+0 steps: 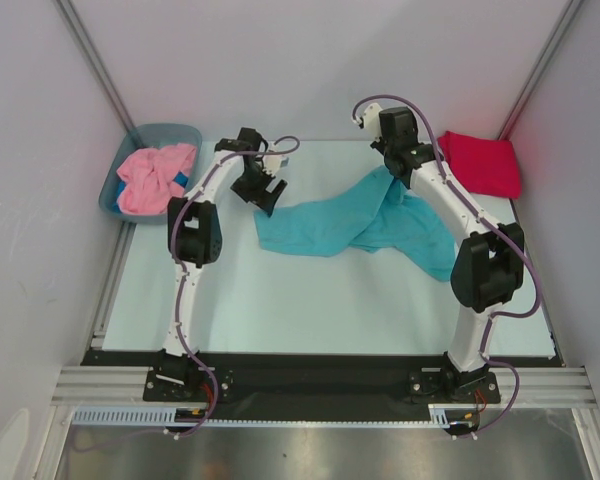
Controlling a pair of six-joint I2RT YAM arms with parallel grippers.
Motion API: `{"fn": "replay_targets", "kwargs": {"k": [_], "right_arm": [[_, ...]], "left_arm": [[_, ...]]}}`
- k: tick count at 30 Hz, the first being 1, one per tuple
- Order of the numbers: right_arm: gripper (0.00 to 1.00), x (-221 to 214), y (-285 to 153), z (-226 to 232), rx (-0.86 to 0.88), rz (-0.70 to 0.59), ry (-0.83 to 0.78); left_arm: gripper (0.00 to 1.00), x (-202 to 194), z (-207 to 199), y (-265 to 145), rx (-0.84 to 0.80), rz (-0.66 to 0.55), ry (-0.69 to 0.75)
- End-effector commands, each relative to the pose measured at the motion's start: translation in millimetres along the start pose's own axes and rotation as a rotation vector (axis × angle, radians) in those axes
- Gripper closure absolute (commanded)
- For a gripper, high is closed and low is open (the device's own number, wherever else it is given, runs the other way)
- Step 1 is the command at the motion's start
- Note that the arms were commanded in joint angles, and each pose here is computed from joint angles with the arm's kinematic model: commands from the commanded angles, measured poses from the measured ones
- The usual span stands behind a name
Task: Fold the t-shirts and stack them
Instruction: Flatten the tshirt out
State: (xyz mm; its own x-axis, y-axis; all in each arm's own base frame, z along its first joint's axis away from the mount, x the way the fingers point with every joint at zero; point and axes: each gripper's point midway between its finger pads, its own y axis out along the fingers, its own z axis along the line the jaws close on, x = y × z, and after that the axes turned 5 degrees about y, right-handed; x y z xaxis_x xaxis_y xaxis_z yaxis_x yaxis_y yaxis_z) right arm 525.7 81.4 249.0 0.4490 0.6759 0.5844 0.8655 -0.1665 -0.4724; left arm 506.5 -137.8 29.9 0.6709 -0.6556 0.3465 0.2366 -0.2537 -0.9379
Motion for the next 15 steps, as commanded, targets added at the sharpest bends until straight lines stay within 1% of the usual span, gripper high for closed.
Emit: {"fn": "replay_targets", "kwargs": {"k": [1,5,6,7,9,10,13,15], "right_arm": [[1.0,17.2,-13.1,-19.0,-0.059,-0.055,0.042],[1.0,21.1,-14.3,-19.0,-0.065,-0.066,0.042],[1.0,20.6,-14.1,-19.5,-0.066,-0.065,0.044],[1.0,21.1,-14.3,-19.0,-0.065,-0.066,0.042],[1.0,21.4,-14.9,-19.5,-0.065,-0.067,0.043],[1.0,20.5,-14.2,-18.8,-0.065,-0.064,0.04],[1.0,20.2,-14.3,-18.2,-0.066,-0.062,0.039],[1.0,20.9,-15.2,-18.7,-0.069,-0.064,0.041]], "left_arm": [[0.02,4.0,0.6,-25.3,0.016,-0.027,-0.06],[0.1,0.2,-4.6,-25.5,-0.004,-0.015,-0.075],[0.15,-1.9,-7.5,-23.5,-0.015,-0.007,-0.076],[0.24,-4.2,-9.4,-22.8,-0.027,-0.002,-0.081],[0.3,-7.6,-12.4,-19.7,-0.04,0.008,-0.086],[0.35,-8.1,-13.6,-19.1,-0.046,0.009,-0.09],[0.55,-9.0,-17.5,-18.3,-0.065,0.009,-0.095],[0.55,-10.1,-20.9,-17.2,-0.081,0.011,-0.102]]}}
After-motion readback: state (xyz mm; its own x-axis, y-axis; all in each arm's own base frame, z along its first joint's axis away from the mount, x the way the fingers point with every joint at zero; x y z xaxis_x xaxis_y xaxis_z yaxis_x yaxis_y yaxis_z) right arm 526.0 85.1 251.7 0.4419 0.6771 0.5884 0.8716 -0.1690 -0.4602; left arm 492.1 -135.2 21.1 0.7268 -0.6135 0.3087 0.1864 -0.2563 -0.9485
